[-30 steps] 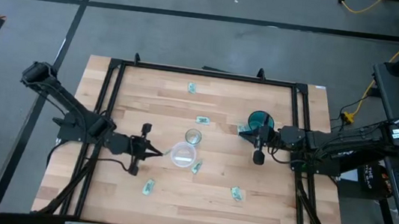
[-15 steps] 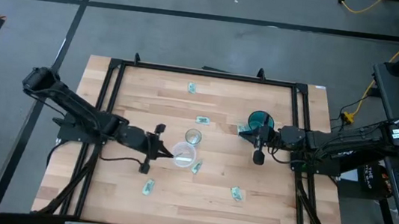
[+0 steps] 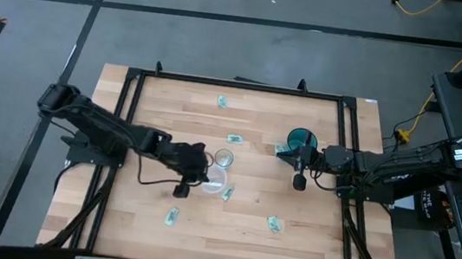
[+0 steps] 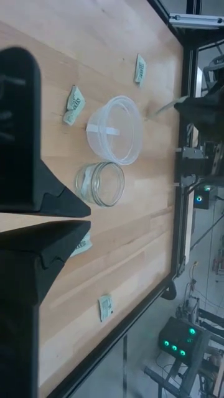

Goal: Pick and place items into bin
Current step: Put the transparent stevia packet into the transparent bin, then put the transparent stevia packet into the transparent glass bin

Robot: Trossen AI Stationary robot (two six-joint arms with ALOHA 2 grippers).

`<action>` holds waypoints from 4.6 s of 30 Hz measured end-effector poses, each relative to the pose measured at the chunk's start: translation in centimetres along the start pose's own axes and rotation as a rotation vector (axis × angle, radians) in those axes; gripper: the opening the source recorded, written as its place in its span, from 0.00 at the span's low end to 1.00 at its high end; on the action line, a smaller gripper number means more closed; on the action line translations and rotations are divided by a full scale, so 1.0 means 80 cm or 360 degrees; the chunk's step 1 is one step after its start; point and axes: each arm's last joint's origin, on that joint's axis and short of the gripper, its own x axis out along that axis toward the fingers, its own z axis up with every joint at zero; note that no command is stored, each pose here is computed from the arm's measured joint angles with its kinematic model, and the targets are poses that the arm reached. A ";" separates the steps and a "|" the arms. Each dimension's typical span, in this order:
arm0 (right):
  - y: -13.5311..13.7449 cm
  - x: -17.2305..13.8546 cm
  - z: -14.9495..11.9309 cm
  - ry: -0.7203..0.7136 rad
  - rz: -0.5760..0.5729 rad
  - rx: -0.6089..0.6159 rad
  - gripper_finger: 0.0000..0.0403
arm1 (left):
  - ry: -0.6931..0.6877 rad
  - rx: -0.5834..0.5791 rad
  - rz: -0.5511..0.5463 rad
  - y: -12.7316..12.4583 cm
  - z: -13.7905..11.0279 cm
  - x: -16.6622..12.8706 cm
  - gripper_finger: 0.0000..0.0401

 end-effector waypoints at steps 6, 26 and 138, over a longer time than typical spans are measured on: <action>0.000 0.000 0.000 0.0001 0.0000 -0.0003 0.06 | 0.0116 -0.0086 0.0037 0.011 0.008 0.006 0.00; 0.000 0.000 0.000 0.0005 -0.0002 -0.0005 0.06 | 0.0415 -0.0050 0.0190 0.021 -0.029 0.070 0.00; 0.306 0.009 0.044 0.1297 -0.0092 0.0151 0.32 | -0.0578 0.0216 0.0288 -0.005 -0.087 -0.067 0.00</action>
